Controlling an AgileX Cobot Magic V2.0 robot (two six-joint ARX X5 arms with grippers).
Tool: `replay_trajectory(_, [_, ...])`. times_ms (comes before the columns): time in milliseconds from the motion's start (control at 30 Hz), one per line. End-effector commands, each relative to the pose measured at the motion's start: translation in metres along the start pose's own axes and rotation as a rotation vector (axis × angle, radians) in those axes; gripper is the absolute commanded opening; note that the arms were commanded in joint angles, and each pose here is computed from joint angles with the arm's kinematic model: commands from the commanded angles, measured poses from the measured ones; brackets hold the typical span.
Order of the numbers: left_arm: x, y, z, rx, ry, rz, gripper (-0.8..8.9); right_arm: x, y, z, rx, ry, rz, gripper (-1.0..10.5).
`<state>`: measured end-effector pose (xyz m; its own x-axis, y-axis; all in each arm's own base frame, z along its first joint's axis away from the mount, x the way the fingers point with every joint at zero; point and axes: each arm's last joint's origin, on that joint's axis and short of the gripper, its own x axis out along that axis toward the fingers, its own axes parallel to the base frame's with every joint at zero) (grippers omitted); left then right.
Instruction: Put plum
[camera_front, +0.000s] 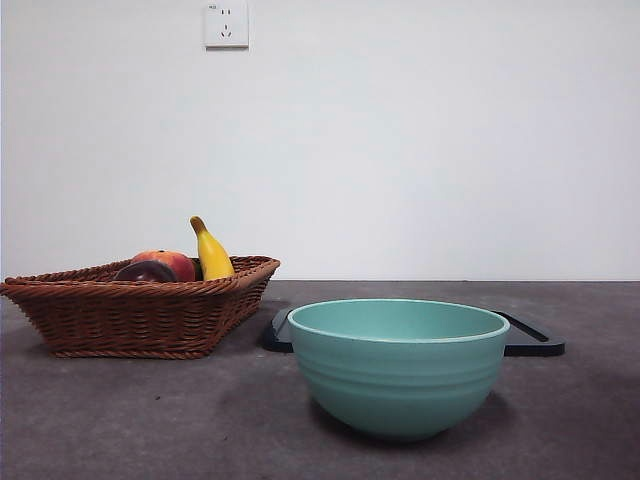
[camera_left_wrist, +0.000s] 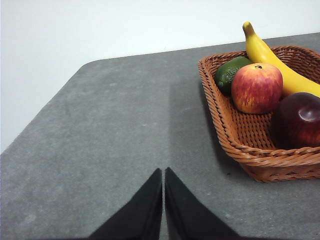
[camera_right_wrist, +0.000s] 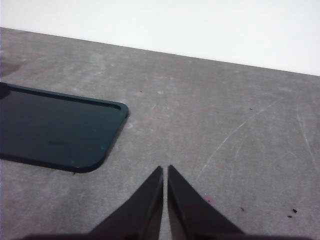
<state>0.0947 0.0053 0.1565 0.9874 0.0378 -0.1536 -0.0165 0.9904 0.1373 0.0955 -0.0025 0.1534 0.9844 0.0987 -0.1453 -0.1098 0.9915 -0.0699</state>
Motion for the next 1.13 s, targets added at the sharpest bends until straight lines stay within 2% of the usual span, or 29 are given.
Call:
replay_trajectory(33, [0.0020, -0.0007, -0.0072, -0.007, 0.025, 0.000, 0.08, 0.0005, 0.0000, -0.0023, 0.017, 0.009, -0.001, 0.0])
replay_trajectory(1133, [0.0020, -0.0007, -0.0072, -0.007, 0.025, 0.000, 0.08, 0.0004, 0.0000, -0.0014, 0.015, 0.001, 0.002, 0.0])
